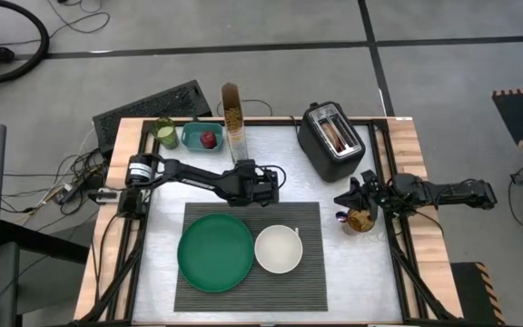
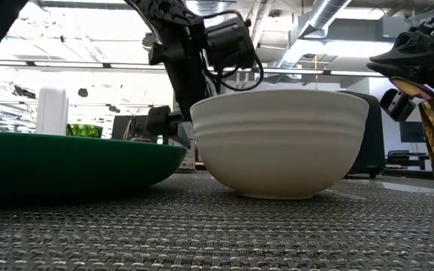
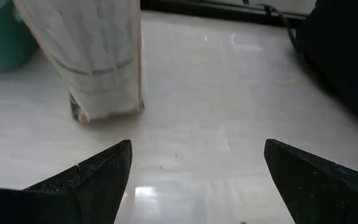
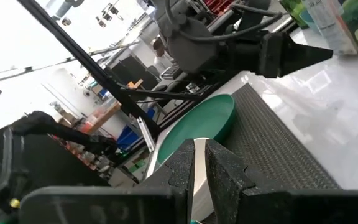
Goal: Arrange a breakfast setting
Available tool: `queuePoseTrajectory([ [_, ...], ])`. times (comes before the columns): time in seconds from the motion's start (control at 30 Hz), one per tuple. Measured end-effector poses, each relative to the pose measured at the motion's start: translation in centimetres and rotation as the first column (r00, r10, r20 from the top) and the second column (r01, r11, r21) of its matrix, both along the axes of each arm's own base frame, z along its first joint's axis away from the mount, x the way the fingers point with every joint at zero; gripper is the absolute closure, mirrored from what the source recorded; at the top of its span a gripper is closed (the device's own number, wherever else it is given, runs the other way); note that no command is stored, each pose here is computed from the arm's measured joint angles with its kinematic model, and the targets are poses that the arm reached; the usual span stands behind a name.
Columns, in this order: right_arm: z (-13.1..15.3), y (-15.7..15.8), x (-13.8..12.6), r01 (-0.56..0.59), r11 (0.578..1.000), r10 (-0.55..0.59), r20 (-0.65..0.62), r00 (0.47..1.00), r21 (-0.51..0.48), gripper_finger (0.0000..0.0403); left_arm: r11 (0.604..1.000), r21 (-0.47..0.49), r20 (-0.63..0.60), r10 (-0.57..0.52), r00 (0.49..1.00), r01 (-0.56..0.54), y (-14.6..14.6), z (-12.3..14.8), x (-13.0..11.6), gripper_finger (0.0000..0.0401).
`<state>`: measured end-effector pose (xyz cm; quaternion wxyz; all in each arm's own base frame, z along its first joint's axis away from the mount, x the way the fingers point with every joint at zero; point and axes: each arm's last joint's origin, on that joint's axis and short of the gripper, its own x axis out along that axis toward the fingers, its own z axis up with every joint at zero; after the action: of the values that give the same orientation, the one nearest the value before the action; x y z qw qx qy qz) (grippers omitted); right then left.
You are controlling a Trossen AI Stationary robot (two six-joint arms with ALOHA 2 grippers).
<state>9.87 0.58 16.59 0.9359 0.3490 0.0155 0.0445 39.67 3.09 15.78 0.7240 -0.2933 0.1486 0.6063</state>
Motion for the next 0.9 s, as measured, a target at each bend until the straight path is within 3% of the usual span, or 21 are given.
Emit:
queuePoseTrajectory([
  [0.1,0.0,0.0,0.0,0.000,0.999,0.000,0.003,1.000,-0.035,0.0335,1.000,-0.024,0.006,-0.008,1.000,0.008,0.1,0.1,0.0,0.0051],
  [0.23,0.0,0.0,0.0,0.000,0.999,0.000,0.005,1.000,-0.043,0.0335,0.982,-0.185,0.079,-0.006,0.997,0.020,0.3,0.1,0.2,0.0051],
  [0.3,0.0,0.0,0.0,0.001,0.999,0.000,0.008,1.000,-0.045,0.0335,0.975,-0.222,0.069,-0.011,0.998,0.026,0.3,0.0,0.0,0.0051],
  [0.67,0.1,0.0,0.0,0.004,0.998,-0.003,0.013,1.000,-0.068,0.0335,0.998,-0.009,-0.166,0.066,0.984,-0.068,1.3,-0.3,-2.0,0.0051],
  [0.9,0.1,-0.1,0.0,0.051,0.996,-0.050,0.013,0.999,-0.070,0.0335,0.996,0.018,-0.147,0.094,0.985,-0.092,1.9,-2.5,-3.0,0.0051],
])
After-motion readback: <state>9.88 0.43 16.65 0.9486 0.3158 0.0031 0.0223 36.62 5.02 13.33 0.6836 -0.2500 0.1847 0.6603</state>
